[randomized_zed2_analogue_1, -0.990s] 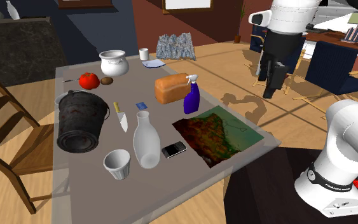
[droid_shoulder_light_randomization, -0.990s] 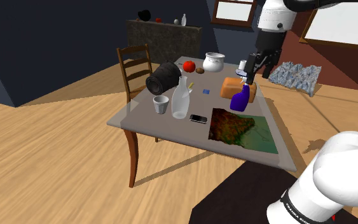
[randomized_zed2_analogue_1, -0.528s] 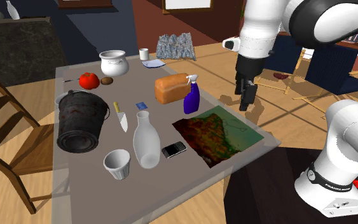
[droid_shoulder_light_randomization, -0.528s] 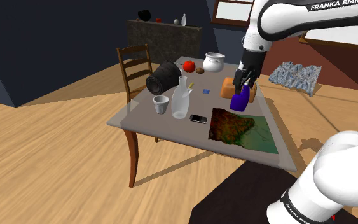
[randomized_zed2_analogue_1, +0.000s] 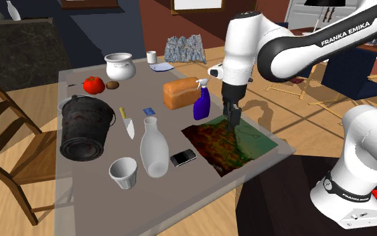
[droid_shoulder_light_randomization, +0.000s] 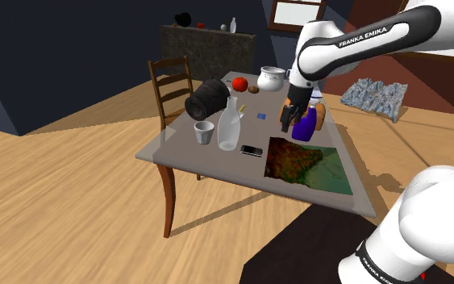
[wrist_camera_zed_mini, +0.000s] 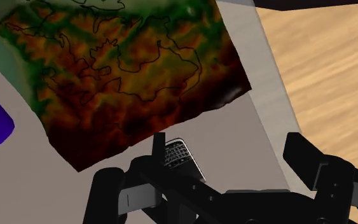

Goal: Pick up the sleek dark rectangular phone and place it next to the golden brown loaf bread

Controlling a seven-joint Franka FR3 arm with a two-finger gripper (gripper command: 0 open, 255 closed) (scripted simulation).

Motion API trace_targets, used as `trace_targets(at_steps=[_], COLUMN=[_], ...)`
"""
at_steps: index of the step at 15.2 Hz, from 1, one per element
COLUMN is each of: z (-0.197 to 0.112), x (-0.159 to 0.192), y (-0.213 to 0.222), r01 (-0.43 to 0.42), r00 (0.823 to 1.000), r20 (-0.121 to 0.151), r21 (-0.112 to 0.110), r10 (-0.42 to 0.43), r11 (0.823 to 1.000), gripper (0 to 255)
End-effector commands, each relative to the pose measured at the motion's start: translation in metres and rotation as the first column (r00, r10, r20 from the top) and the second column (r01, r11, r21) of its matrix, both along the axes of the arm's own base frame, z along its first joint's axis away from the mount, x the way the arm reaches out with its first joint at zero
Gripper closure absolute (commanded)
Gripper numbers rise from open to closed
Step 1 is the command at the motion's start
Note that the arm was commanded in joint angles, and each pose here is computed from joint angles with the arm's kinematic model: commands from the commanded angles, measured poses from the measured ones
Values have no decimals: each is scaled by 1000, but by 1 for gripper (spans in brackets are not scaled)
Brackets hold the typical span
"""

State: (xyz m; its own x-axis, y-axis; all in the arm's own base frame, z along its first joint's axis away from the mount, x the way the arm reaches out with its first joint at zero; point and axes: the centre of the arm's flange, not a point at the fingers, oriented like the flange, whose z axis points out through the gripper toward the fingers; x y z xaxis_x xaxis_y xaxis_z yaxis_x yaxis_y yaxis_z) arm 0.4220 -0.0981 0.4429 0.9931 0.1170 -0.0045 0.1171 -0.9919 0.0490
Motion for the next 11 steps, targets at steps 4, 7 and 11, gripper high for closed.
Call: trace_targets(at_steps=[4, 7, 11], z=[-50, -81, -121], x=[38, 63, 96], y=[-17, -25, -33], r01=[-77, -122, -182], r00=[997, 992, 983], r20=[2, 3, 4], r21=[18, 29, 44], r10=[77, 122, 182], r11=[997, 992, 982], gripper=[0, 0, 0])
